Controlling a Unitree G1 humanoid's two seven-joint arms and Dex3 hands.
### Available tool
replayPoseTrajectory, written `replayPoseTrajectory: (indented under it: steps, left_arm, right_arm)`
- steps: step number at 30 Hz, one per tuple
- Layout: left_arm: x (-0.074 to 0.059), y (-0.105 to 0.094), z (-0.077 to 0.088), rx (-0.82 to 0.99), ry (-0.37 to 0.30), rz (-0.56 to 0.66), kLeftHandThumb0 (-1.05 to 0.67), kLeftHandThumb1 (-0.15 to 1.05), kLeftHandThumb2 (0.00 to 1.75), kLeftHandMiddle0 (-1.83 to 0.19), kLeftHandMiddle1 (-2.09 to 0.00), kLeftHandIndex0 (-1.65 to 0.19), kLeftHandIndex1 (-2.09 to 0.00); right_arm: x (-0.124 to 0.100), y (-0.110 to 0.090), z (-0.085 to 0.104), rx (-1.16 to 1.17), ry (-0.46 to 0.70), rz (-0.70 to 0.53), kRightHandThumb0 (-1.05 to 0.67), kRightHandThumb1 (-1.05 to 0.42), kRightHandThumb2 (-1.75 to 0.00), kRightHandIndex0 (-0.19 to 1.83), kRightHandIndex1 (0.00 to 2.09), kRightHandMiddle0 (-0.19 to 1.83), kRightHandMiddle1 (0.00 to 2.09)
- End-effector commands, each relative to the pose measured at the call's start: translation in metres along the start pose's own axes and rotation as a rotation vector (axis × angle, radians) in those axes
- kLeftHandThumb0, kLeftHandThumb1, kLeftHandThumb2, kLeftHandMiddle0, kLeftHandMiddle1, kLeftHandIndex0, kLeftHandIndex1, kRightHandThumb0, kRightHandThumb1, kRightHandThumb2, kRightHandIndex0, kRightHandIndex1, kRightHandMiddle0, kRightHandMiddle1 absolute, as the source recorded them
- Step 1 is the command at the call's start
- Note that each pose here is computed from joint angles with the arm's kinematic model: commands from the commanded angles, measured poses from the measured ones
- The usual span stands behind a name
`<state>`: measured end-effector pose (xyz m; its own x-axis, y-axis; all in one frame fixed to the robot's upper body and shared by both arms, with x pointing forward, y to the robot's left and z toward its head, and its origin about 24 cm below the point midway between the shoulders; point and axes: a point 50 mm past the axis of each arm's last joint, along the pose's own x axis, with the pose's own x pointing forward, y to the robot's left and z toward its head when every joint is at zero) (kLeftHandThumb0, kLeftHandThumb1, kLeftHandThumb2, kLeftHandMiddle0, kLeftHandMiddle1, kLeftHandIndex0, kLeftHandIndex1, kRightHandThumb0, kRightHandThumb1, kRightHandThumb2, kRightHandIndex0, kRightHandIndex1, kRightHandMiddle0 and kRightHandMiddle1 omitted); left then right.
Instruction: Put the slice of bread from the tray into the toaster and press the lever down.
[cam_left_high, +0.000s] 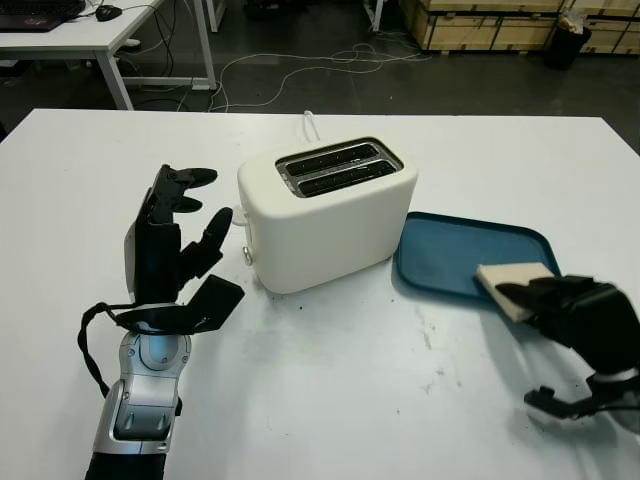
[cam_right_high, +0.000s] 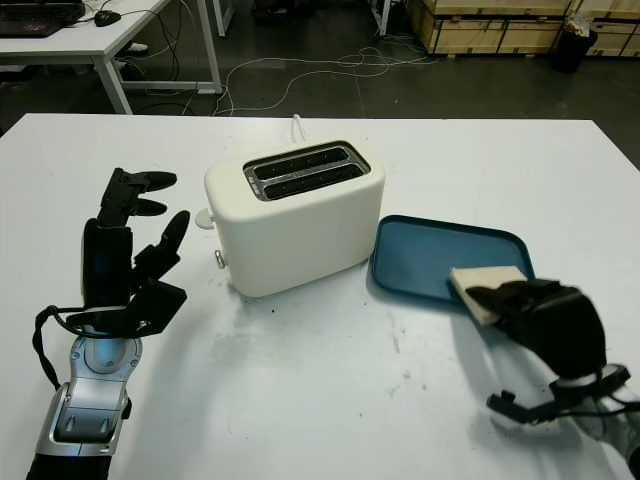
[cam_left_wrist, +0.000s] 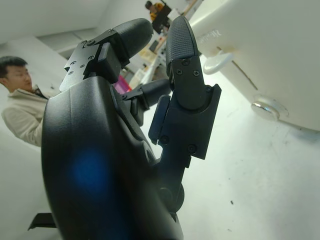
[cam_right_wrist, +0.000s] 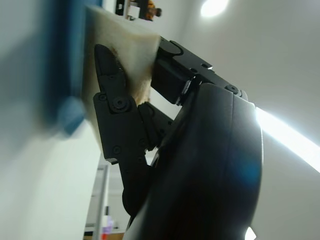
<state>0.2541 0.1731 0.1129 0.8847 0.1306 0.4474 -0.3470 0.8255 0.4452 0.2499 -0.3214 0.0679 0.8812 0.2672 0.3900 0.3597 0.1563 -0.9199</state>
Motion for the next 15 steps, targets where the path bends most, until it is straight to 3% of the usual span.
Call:
replayPoseTrajectory:
  steps: [1, 12, 13, 14, 15]
  left_arm:
    - [0.001, -0.001, 0.001, 0.005, -0.01, 0.002, -0.57, 0.92, 0.53, -0.21, -1.44, -0.17, -1.12]
    - [0.001, 0.0, 0.001, 0.006, -0.01, 0.007, -0.56, 0.92, 0.52, -0.2, -1.43, -0.17, -1.13]
    - [0.001, 0.0, 0.001, 0.008, -0.009, 0.006, -0.57, 0.92, 0.53, -0.2, -1.43, -0.17, -1.13]
    - [0.001, 0.0, 0.001, 0.005, -0.004, 0.005, -0.57, 0.92, 0.53, -0.2, -1.43, -0.17, -1.13]
    - [0.001, 0.0, 0.001, 0.002, -0.001, 0.005, -0.58, 0.92, 0.52, -0.2, -1.43, -0.17, -1.12]
  right_arm:
    - [0.017, -0.015, -0.007, 0.038, 0.019, -0.012, -0.34, -0.92, -0.04, 1.28, 0.01, 1.16, 0.0]
    - [0.061, -0.036, -0.008, 0.068, -0.004, 0.066, -0.37, -0.92, -0.07, 1.36, 0.09, 1.09, 0.0]
    - [0.063, -0.038, -0.007, 0.069, -0.008, 0.065, -0.37, -0.92, -0.06, 1.33, 0.18, 1.09, 0.0]
    - [0.067, -0.041, -0.007, 0.073, -0.013, 0.062, -0.35, -0.92, -0.03, 1.05, 0.8, 1.08, 0.0]
    - [0.069, -0.042, -0.007, 0.077, -0.017, 0.059, -0.34, -0.91, -0.02, 0.91, 1.12, 1.07, 0.0]
